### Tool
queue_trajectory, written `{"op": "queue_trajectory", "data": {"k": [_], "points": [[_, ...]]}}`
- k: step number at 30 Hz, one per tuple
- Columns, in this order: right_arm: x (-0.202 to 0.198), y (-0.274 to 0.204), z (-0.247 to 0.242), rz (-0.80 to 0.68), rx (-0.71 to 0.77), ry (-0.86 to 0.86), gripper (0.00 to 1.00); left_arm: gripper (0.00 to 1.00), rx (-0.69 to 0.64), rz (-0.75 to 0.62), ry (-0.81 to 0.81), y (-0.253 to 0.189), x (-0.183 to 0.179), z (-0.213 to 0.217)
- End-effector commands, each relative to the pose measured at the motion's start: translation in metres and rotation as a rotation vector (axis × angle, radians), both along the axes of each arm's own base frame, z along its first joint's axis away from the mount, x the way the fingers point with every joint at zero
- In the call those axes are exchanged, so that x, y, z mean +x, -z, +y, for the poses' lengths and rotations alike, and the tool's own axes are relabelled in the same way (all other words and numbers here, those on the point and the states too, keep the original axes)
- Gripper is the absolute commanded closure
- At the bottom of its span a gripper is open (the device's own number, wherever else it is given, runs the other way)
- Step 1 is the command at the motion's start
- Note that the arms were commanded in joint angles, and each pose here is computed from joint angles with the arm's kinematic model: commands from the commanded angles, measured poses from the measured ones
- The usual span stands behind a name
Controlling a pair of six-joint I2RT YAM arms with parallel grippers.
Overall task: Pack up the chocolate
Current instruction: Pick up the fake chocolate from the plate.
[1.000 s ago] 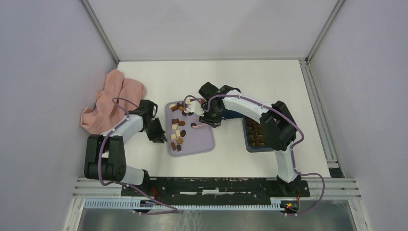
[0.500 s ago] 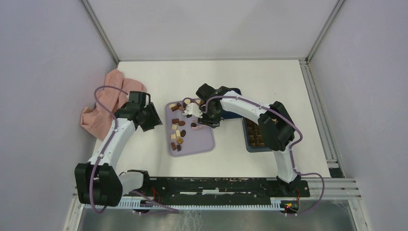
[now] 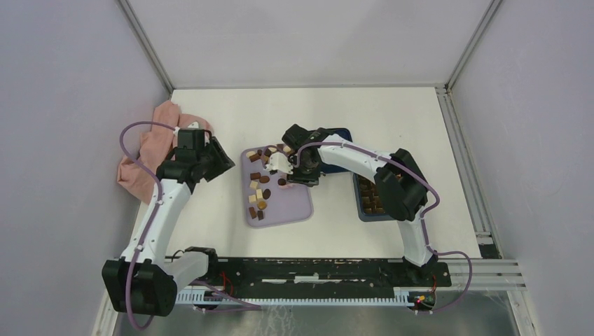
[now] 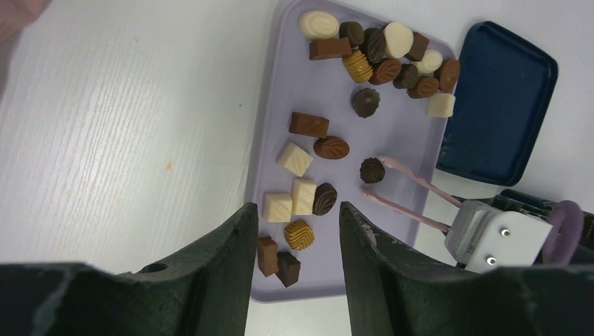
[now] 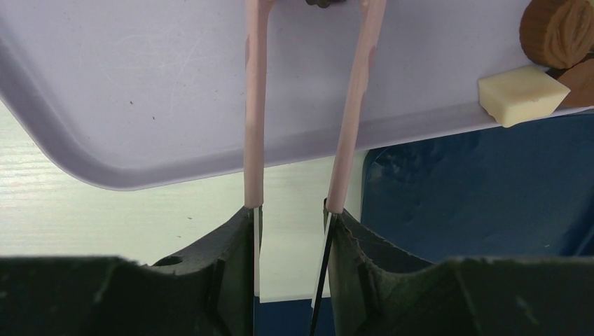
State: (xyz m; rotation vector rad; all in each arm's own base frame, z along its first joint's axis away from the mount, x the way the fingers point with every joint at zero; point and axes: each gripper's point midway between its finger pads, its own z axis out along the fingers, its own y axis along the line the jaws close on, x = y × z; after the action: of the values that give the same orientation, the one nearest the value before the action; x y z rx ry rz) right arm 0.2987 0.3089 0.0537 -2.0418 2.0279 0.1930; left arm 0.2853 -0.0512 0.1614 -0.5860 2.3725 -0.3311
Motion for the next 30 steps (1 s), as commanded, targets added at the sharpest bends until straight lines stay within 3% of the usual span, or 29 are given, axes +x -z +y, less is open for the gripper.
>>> {"op": "queue_trajectory", "data": {"k": [1,16,21,30], "points": [[0.006,-0.004,0.005,-0.044,-0.012,-0.019,0.58,0.47,-0.054,-0.150,-0.042,-0.039,0.014,-0.004],[0.005,-0.005,0.004,-0.077,-0.030,-0.030,0.66,0.45,-0.074,-0.211,-0.057,-0.054,0.012,-0.004],[0.003,-0.015,0.009,-0.080,0.015,-0.031,0.71,0.45,-0.075,-0.212,-0.054,-0.054,0.011,-0.004],[-0.004,-0.028,0.010,-0.067,0.078,-0.024,0.73,0.45,-0.078,-0.216,-0.050,-0.054,0.009,-0.005]]}}
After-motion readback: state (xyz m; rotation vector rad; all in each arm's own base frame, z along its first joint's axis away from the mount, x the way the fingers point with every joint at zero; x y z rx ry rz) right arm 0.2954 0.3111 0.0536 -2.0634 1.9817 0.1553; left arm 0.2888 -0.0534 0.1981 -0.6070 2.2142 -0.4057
